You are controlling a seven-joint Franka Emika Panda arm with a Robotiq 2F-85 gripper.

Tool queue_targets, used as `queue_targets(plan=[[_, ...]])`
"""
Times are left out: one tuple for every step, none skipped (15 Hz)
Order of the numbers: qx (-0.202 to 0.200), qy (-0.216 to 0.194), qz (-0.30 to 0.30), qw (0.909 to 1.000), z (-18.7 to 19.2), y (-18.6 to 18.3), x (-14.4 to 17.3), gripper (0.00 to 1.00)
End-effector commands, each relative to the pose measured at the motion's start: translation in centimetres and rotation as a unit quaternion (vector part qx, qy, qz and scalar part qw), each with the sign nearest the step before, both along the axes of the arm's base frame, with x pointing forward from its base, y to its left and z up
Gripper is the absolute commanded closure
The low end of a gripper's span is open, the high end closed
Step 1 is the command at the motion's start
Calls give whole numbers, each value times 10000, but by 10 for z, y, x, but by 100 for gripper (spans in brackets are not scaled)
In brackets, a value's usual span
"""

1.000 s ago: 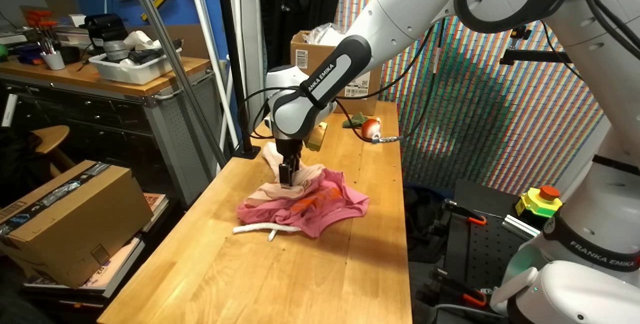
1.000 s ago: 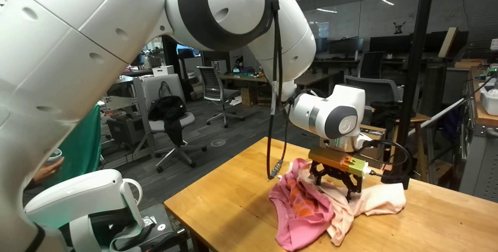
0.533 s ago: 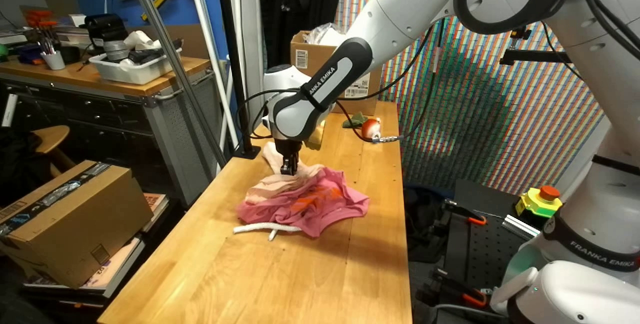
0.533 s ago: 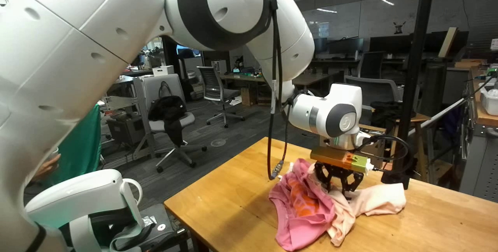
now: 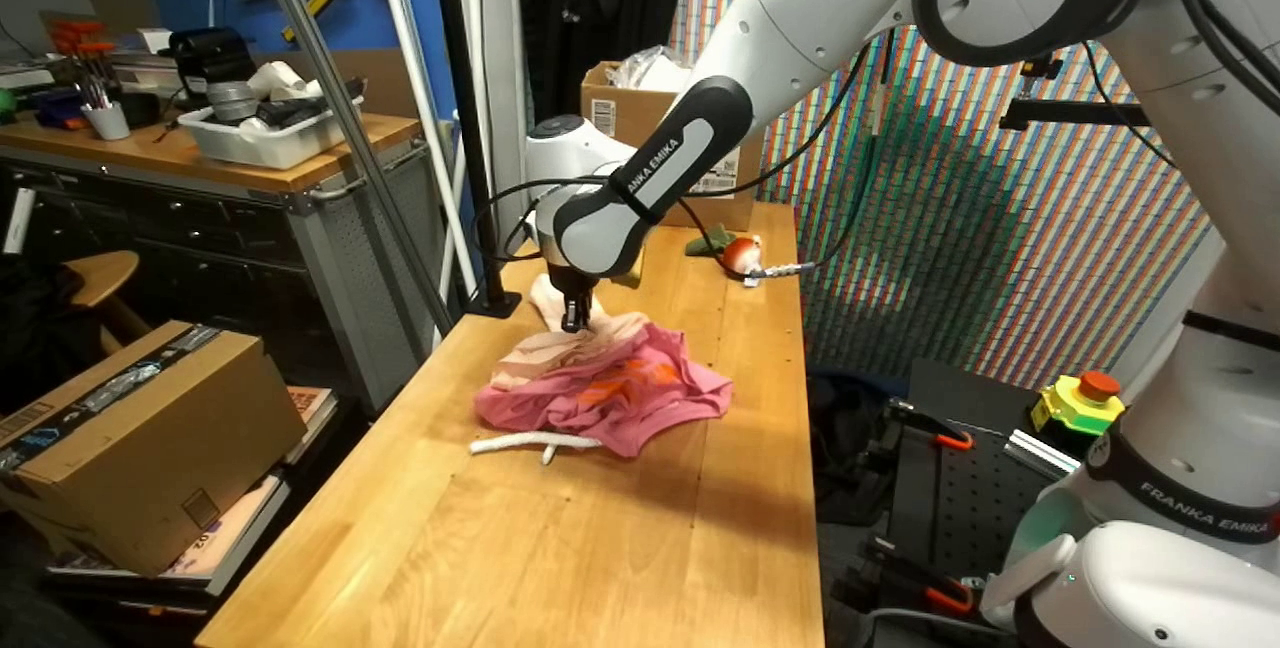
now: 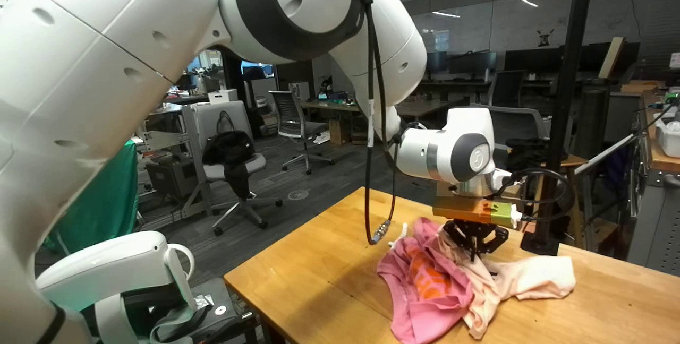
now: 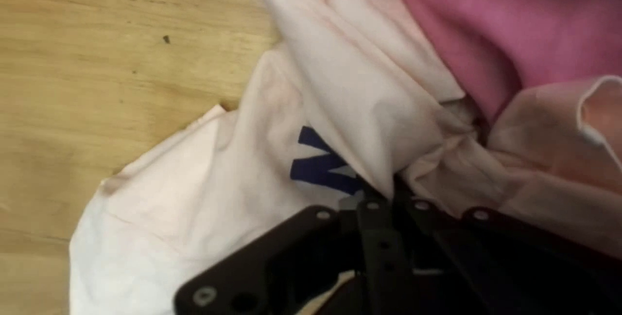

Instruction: Move the radish and peach t-shirt to the right, move the pink t-shirt to the left, move the white rope backwards

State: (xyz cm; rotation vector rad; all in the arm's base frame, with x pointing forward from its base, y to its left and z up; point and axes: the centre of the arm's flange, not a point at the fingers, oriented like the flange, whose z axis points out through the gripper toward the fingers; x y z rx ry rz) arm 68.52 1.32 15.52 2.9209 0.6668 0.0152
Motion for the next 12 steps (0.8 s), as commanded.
queue_targets(plan=[[-602, -638, -17, 9961, 43, -7, -5, 99], [-765, -847, -20, 9935, 54, -11, -4, 99], [-929, -1046, -30, 9902, 66, -16, -4, 99], [-1053, -1225, -58, 9868, 77, -19, -2, 99], [-1188, -1407, -110, 9828, 89, -24, -2, 99], [-1304, -1575, -157, 9787, 99, -28, -2, 99], [-1401, -1713, -209, 9750, 110, -33, -3, 99], [-1513, -1856, -271, 9705, 121, -38, -4, 99], [-1611, -1969, -332, 9665, 130, -42, -5, 99], [-1755, -2111, -400, 9608, 139, -48, -7, 99], [-1896, -2214, -474, 9554, 146, -55, -7, 99], [-2012, -2304, -556, 9505, 152, -62, -7, 99]])
